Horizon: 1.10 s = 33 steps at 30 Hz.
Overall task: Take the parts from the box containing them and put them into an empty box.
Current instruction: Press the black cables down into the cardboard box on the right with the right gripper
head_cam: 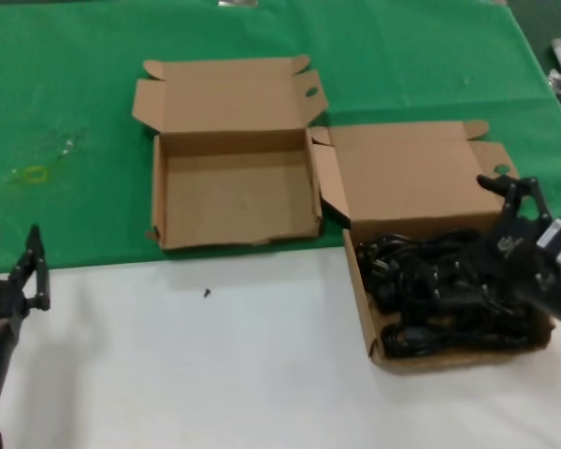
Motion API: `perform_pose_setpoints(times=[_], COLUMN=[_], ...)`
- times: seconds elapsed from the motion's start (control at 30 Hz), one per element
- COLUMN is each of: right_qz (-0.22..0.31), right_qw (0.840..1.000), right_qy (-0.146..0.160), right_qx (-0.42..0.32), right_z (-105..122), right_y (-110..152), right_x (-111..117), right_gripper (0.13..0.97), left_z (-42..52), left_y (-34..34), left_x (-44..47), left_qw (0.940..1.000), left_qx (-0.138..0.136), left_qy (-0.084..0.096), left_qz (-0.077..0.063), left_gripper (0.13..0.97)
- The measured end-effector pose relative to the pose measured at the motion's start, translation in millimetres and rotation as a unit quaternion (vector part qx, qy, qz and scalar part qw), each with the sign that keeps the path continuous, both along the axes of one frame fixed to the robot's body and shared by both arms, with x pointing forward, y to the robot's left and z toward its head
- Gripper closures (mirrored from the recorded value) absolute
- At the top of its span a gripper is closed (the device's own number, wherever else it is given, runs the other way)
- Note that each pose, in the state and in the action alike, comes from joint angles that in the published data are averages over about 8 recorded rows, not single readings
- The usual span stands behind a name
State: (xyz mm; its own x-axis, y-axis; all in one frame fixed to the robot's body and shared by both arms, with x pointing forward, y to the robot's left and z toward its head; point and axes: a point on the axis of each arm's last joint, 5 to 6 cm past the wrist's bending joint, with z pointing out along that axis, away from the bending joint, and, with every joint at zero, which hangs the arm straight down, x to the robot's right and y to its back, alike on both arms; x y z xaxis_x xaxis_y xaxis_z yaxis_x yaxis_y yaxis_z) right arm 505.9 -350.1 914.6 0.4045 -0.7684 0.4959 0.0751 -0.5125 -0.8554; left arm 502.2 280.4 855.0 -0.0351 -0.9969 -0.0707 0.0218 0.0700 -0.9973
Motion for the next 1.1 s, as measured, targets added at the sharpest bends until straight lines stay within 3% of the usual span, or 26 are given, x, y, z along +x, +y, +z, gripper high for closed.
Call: perform_pose_setpoints(times=[0.23, 0.33, 0.57, 0.8, 1.1], right_qz=[0.096, 0.131, 0.191, 0.225, 0.230], right_qw=[0.990, 0.979, 0.947, 0.924, 0.917], right_qy=[0.037, 0.046, 0.049, 0.047, 0.036], right_qx=[-0.101, -0.150, -0.253, -0.305, -0.323], right_z=[25, 36, 55, 54, 43], right_y=[-38, -53, -77, -83, -83], right_x=[5, 10, 27, 39, 56], right_gripper=[0.130, 0.130, 0.130, 0.130, 0.146], left_z=[0.0, 0.0, 0.0, 0.0, 0.0], left_y=[0.0, 0.0, 0.0, 0.0, 0.0], left_x=[0.0, 0.0, 0.0, 0.0, 0.0], left_qw=[1.0000, 1.0000, 1.0000, 1.0000, 1.0000], left_qx=[0.000, 0.000, 0.000, 0.000, 0.000], left_qy=[0.000, 0.000, 0.000, 0.000, 0.000], left_qz=[0.000, 0.000, 0.000, 0.000, 0.000], left_gripper=[0.803, 0.803, 0.900, 0.939, 0.954])
